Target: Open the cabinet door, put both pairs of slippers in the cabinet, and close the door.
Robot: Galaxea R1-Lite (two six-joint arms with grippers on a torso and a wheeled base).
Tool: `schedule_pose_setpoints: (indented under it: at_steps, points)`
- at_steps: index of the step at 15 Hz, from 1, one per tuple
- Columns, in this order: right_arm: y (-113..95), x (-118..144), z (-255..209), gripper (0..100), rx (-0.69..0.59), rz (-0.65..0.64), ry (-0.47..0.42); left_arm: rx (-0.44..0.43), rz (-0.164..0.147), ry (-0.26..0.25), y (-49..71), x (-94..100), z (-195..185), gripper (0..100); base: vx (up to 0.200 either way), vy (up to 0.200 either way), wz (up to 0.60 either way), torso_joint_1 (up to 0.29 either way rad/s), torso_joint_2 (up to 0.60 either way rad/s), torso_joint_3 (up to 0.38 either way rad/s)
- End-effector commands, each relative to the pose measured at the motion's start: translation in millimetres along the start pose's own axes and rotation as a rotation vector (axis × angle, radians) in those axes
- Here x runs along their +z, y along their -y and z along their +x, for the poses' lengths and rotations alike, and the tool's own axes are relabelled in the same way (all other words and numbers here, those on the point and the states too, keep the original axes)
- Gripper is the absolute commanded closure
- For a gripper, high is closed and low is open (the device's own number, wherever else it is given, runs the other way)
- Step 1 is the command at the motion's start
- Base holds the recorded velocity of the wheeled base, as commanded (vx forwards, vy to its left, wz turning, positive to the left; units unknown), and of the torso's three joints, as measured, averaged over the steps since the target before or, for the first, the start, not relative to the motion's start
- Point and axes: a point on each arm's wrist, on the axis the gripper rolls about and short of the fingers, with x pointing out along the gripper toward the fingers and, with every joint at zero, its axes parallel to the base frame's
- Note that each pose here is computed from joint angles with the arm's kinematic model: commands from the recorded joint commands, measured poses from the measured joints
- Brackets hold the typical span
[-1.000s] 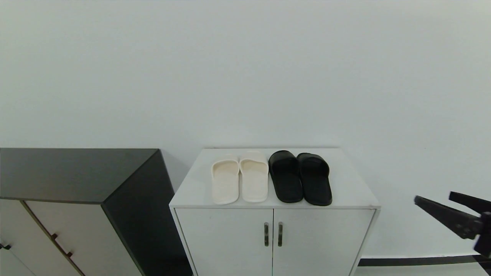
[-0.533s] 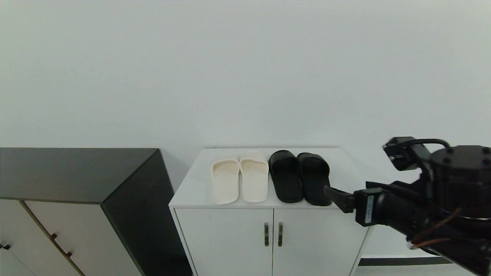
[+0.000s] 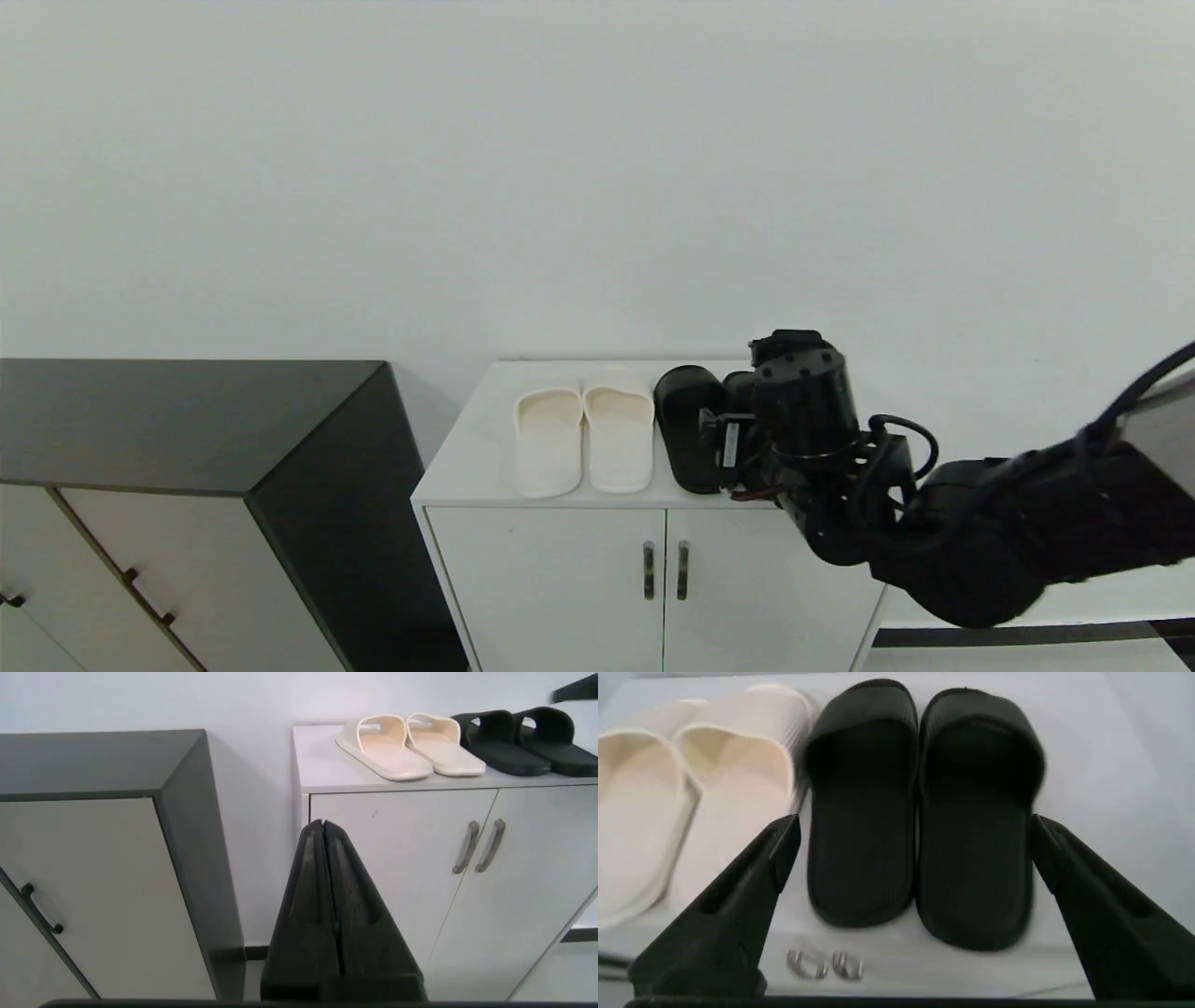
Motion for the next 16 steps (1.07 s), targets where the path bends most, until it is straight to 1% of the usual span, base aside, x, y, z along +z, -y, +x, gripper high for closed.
schedule_pose_setpoints:
  at_steps: [1,2,5,8,14,16]
  points:
    - [-6.8,-27.3,45.9,0,-0.058,-0.028,-0.038,0.0,0.0,0.0,0.0,0.0,0.0,100,0.0,0.0,0.0,0.0,0.0,0.0]
    - [-6.4,-29.4,54.8,0,-0.066,-0.032,-0.038,0.0,0.0,0.0,0.0,0.0,0.0,100,0.0,0.0,0.0,0.0,0.0,0.0]
    - [-7.0,-28.5,77.0,0,-0.036,-0.037,-0.039,0.001,-0.002,0.0,0.0,0.0,0.0,100,0.0,0.0,0.0,0.0,0.0,0.0]
    - [-1.3,-30.2,98.9,0,-0.035,-0.046,-0.04,0.001,-0.002,0.0,0.0,0.0,0.0,100,0.0,0.0,0.0,0.0,0.0,0.0]
    - [3.8,-24.7,130.0,0,-0.055,-0.038,-0.004,0.001,-0.002,0.0,0.0,0.0,0.0,100,0.0,0.0,0.0,0.0,0.0,0.0]
    - [5.9,-29.3,141.6,0,-0.06,-0.041,-0.003,0.001,-0.002,0.0,0.0,0.0,0.0,100,0.0,0.0,0.0,0.0,0.0,0.0]
